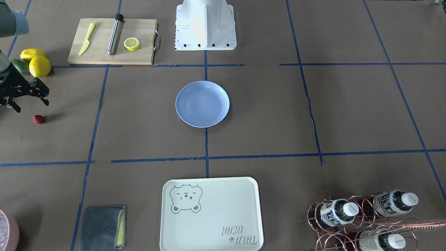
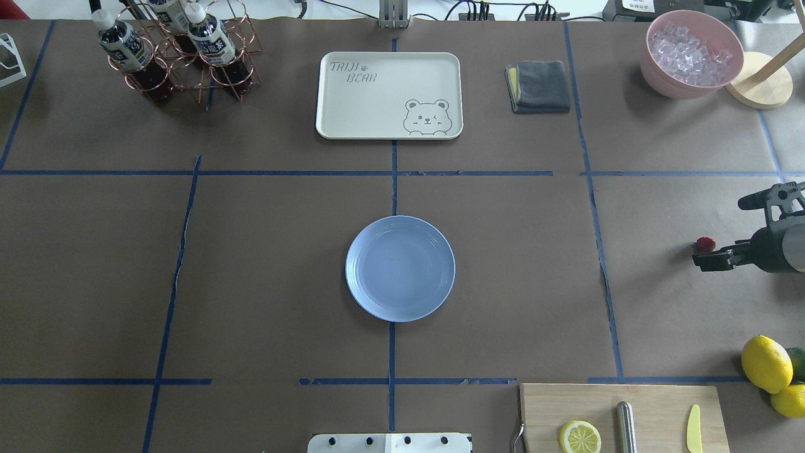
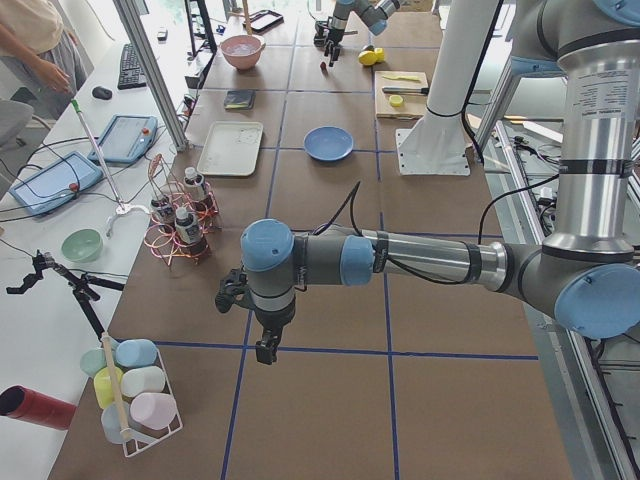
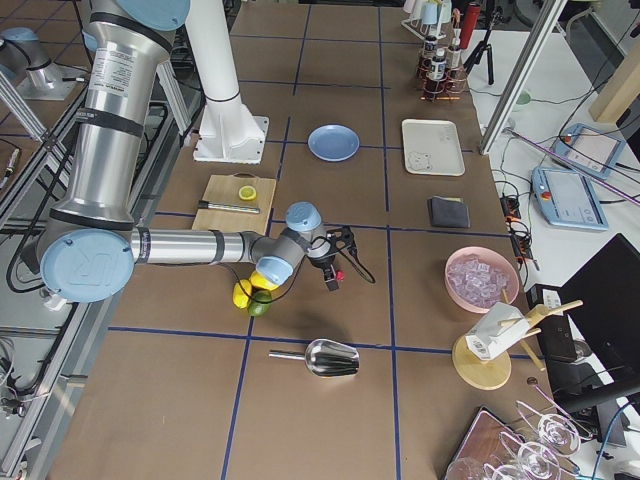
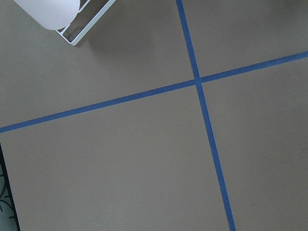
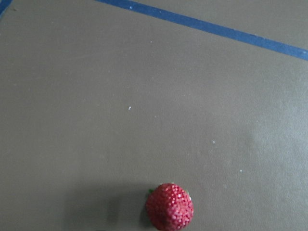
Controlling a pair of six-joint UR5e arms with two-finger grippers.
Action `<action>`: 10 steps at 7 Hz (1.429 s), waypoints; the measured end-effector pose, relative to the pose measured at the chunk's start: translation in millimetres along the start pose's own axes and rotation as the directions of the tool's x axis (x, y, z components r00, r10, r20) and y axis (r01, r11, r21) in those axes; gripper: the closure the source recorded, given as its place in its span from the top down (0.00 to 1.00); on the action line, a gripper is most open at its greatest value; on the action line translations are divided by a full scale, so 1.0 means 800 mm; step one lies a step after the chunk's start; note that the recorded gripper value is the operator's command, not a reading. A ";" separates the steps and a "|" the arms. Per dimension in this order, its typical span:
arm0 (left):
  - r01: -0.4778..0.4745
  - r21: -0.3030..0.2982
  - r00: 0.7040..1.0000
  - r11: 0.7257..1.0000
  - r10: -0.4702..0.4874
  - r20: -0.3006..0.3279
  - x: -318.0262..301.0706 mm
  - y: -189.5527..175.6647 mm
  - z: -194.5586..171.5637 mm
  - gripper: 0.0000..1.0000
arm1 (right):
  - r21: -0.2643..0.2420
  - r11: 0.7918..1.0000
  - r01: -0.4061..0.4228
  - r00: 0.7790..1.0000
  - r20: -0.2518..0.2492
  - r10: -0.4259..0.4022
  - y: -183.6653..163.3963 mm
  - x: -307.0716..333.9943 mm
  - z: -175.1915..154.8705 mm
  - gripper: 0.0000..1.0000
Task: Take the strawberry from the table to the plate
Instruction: 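Reach the right gripper down and grasp the red strawberry, then carry the strawberry with the right gripper over the plate and release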
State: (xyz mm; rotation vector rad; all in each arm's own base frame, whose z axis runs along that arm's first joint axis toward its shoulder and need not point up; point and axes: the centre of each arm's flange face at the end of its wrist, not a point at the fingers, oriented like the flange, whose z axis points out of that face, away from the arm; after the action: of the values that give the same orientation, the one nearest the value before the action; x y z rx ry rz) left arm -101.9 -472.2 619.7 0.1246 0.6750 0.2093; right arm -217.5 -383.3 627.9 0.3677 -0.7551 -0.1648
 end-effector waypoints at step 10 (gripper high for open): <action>-0.001 0.001 1.000 1.000 0.001 -0.001 0.002 0.003 -0.001 1.00 | 0.093 0.995 -0.042 0.995 0.095 0.034 -0.079 -0.091 -0.050 0.00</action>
State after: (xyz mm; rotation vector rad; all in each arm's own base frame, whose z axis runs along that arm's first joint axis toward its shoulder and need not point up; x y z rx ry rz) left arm -101.9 -469.7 618.5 0.1255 0.6765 0.2100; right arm -243.3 -410.8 530.6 0.4380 -0.8634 -0.1109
